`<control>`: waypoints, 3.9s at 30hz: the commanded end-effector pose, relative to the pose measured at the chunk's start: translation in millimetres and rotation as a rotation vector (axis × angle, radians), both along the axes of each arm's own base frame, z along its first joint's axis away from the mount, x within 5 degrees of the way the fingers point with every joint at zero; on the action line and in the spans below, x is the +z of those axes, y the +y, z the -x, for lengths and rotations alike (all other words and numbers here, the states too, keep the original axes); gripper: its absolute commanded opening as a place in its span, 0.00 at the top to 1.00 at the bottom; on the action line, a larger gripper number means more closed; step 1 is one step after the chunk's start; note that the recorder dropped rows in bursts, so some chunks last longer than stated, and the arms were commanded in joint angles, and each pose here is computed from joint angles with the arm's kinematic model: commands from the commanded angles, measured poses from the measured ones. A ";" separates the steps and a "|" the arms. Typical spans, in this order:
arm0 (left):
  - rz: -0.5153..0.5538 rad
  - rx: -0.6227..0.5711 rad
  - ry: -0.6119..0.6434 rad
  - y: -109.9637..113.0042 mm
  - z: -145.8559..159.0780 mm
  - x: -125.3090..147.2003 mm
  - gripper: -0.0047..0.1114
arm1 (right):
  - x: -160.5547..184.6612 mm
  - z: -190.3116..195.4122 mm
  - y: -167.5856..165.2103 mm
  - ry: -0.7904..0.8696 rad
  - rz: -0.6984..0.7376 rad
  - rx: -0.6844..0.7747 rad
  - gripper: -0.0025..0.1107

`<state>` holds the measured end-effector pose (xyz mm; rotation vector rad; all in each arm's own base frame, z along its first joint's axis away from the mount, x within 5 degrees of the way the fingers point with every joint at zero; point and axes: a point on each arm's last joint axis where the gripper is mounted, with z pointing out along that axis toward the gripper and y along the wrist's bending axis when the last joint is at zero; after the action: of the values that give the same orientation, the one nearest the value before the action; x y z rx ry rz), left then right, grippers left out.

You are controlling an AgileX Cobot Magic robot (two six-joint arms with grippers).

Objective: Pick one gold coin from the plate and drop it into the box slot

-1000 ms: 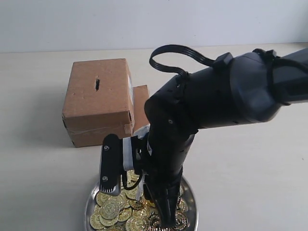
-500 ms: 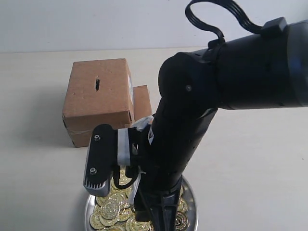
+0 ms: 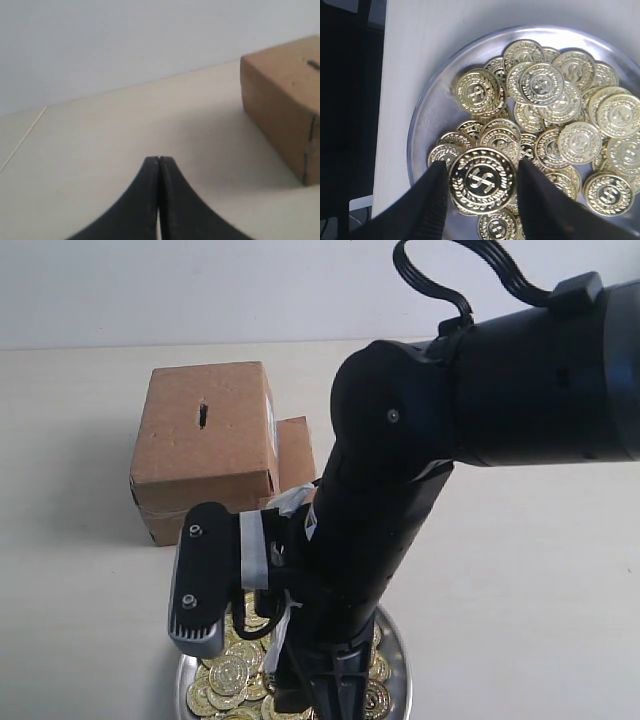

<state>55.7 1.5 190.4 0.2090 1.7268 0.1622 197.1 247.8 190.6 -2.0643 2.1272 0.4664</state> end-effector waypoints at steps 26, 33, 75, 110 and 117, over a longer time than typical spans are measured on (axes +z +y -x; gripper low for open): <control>1.173 -0.194 0.320 -34.5 -7.0 2.5 0.96 | 37.1 5.0 -2.7 -0.123 -0.138 0.035 0.79; 1.192 -0.311 0.520 -50.8 -3.3 -1.8 0.96 | 60.5 9.8 -8.4 -0.188 -0.200 0.030 0.79; 0.862 -0.503 0.815 -149.2 -34.7 37.7 0.96 | 69.3 3.4 -13.2 -0.304 -0.195 0.002 0.79; 0.983 -0.495 0.805 -161.0 -42.6 35.4 0.59 | 87.4 11.0 -16.5 -0.333 -0.269 0.026 0.79; 1.008 -0.517 0.782 -165.3 -45.3 35.8 0.60 | 87.3 11.2 -16.6 -0.331 -0.268 0.027 0.79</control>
<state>99.7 -161.1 221.4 -0.0582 2.2655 -1.2514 187.5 231.5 275.7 -1.8789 1.7592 0.3532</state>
